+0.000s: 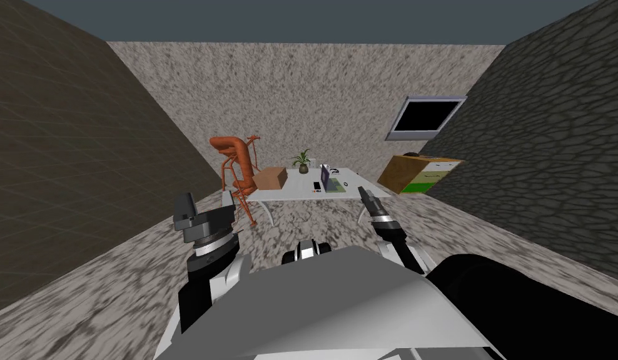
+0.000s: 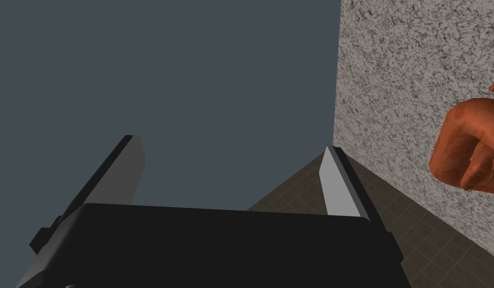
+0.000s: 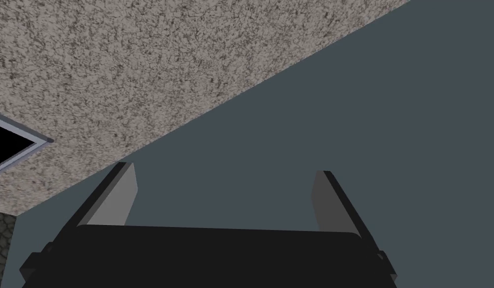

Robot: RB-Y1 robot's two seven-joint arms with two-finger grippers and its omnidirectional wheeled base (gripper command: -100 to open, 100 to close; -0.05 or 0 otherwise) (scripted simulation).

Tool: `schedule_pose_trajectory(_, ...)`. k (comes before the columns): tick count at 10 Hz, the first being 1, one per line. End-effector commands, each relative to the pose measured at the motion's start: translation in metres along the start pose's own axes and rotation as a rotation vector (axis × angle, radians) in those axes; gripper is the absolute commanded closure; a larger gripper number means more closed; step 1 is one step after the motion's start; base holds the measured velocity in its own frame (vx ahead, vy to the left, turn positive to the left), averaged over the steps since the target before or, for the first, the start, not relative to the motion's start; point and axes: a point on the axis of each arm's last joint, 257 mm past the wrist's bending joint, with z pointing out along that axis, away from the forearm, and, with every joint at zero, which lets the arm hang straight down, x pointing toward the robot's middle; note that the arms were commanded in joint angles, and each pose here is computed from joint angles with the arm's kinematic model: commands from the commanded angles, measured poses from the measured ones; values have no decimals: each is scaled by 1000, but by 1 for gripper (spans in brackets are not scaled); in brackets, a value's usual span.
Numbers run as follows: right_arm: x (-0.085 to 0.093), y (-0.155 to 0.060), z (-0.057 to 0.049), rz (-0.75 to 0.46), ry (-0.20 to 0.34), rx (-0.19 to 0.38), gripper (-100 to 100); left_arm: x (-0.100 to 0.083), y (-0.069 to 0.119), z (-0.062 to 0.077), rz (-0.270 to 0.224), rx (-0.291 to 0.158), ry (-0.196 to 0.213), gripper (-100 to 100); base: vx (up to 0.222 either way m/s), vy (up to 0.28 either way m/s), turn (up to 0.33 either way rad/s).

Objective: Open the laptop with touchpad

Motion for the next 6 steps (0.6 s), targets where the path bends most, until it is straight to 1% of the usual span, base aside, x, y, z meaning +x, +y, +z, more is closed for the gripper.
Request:
schedule_pose_trajectory(1,-4,-34,-13,-205,49,68,-100,0,0,0,0,0,0,0,111,83,256)
schedule_pose_trajectory(2,-6,-47,-19,-283,70,96,-100,0,0,0,0,0,0,0,102,86,252)
schedule_pose_trajectory(3,-6,-47,-19,-285,71,95,-100,0,0,0,0,0,0,0,62,53,84)
schedule_pose_trajectory(5,-13,-74,-33,-445,120,152,-100,0,0,0,0,0,0,0,66,51,210)
schedule_pose_trajectory(6,-17,-88,-41,-523,145,182,-100,0,0,0,0,0,0,0,115,61,310)
